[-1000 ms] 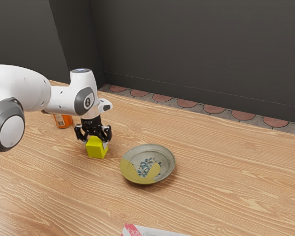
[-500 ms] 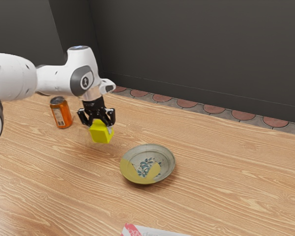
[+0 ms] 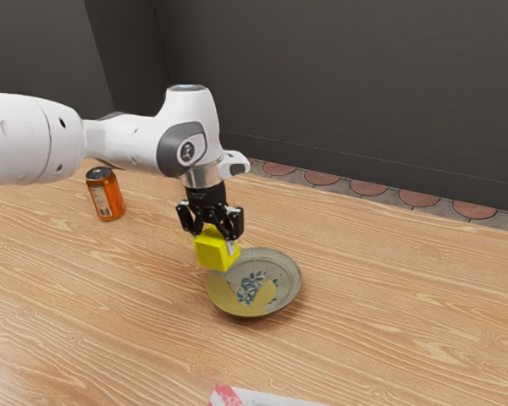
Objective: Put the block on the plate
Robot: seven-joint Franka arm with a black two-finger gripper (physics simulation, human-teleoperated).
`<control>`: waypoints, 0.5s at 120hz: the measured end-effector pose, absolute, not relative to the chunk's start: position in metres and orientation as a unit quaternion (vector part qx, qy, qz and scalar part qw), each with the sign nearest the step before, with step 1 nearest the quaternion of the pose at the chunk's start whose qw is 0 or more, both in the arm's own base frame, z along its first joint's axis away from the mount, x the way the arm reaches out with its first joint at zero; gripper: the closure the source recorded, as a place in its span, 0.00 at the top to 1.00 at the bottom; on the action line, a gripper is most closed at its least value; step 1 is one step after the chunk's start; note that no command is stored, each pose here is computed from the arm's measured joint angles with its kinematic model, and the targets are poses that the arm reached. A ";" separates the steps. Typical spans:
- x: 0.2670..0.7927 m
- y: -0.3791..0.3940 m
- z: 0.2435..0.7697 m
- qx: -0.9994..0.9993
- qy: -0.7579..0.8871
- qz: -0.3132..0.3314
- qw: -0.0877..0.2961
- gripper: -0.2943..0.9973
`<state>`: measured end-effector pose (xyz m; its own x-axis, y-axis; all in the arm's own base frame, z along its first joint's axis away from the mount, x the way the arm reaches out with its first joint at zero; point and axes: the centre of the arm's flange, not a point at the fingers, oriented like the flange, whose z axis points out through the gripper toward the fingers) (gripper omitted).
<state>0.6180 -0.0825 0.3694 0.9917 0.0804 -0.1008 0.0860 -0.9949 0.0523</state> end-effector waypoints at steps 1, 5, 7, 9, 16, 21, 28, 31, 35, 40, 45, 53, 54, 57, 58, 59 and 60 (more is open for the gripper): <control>0.618 -0.084 0.369 0.998 0.040 -0.050 0.028 0.53; 0.618 -0.091 0.366 0.998 0.035 -0.052 0.028 0.53; 0.618 -0.094 0.364 0.998 0.033 -0.053 0.028 0.53; 0.619 -0.097 0.362 0.998 0.031 -0.054 0.028 0.53; 0.621 -0.110 0.352 0.998 0.022 -0.059 0.025 0.53; 0.623 -0.118 0.346 0.998 0.016 -0.062 0.025 0.53; 0.626 -0.132 0.336 0.998 0.006 -0.066 0.024 0.53; 0.627 -0.135 0.333 0.997 0.004 -0.066 0.024 0.53; 0.629 -0.137 0.329 0.997 0.003 -0.068 0.024 0.53; 0.632 -0.139 0.324 0.997 0.001 -0.068 0.022 0.53; 0.634 -0.141 0.318 0.997 0.001 -0.071 0.020 0.53; 0.635 -0.141 0.309 0.997 0.001 -0.076 0.018 0.55; 0.635 -0.141 0.308 0.997 0.001 -0.076 0.018 0.55; 0.635 -0.142 0.307 0.997 0.000 -0.077 0.018 0.58; 0.635 -0.143 0.307 0.997 0.000 -0.077 0.018 0.58; 0.635 -0.143 0.307 0.997 0.000 -0.077 0.019 0.59; 0.635 -0.143 0.307 0.997 -0.001 -0.077 0.019 0.59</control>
<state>0.6353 -0.1434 0.3067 0.9882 -0.0039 -0.1534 0.0019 -0.9993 0.0375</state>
